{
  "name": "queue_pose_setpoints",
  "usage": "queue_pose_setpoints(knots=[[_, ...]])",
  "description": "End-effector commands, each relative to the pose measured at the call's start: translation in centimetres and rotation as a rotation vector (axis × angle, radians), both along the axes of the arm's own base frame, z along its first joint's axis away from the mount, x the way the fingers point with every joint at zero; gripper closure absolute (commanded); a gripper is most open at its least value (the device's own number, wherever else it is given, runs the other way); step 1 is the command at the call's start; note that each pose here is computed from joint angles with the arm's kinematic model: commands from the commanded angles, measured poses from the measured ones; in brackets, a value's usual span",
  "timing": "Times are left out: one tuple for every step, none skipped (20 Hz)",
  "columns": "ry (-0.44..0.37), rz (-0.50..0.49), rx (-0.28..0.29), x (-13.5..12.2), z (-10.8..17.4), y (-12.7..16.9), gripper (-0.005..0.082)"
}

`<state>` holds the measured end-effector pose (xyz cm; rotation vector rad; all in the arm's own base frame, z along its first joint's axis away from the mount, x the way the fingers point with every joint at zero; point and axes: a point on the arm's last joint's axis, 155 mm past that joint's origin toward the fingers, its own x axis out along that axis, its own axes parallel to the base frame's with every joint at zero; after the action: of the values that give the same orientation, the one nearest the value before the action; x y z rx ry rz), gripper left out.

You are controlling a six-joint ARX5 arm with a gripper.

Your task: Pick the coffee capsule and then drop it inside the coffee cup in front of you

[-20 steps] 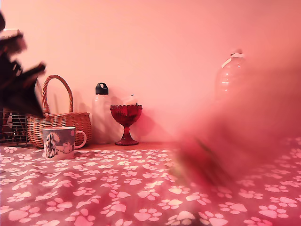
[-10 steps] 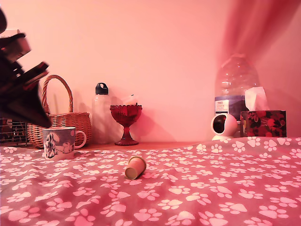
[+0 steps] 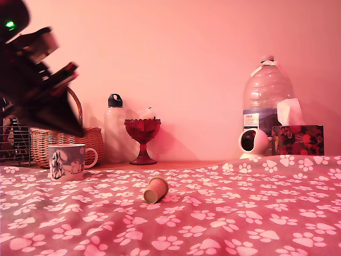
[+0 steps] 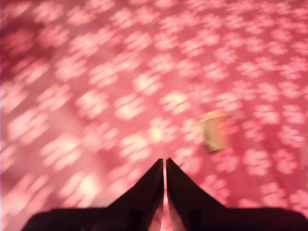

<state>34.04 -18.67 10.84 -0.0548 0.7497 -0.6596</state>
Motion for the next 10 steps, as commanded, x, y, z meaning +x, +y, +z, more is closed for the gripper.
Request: queue_pose_setpoints(knots=[[-0.005, -0.032, 0.005, -0.8, -0.5, -0.3, 0.0788], [-0.003, -0.048, -0.003, -1.1, -0.6, -0.7, 0.0788], [-0.009, -0.065, -0.011, -1.4, -0.5, -1.0, 0.0788], [-0.025, -0.078, -0.022, -1.8, -0.3, -1.2, 0.0788], [-0.050, -0.083, -0.031, -2.2, 0.0, -1.3, 0.0788], [-0.068, -0.084, -0.037, -2.8, 0.2, -1.1, 0.0788], [-0.086, -0.084, -0.043, -3.4, 0.5, -0.9, 0.0788], [-0.110, -0.080, -0.048, -3.9, 0.9, -0.6, 0.0788], [-0.131, -0.080, -0.055, -4.4, 1.2, -0.4, 0.0788], [-0.147, -0.080, -0.060, -4.9, 1.5, -0.2, 0.0788]])
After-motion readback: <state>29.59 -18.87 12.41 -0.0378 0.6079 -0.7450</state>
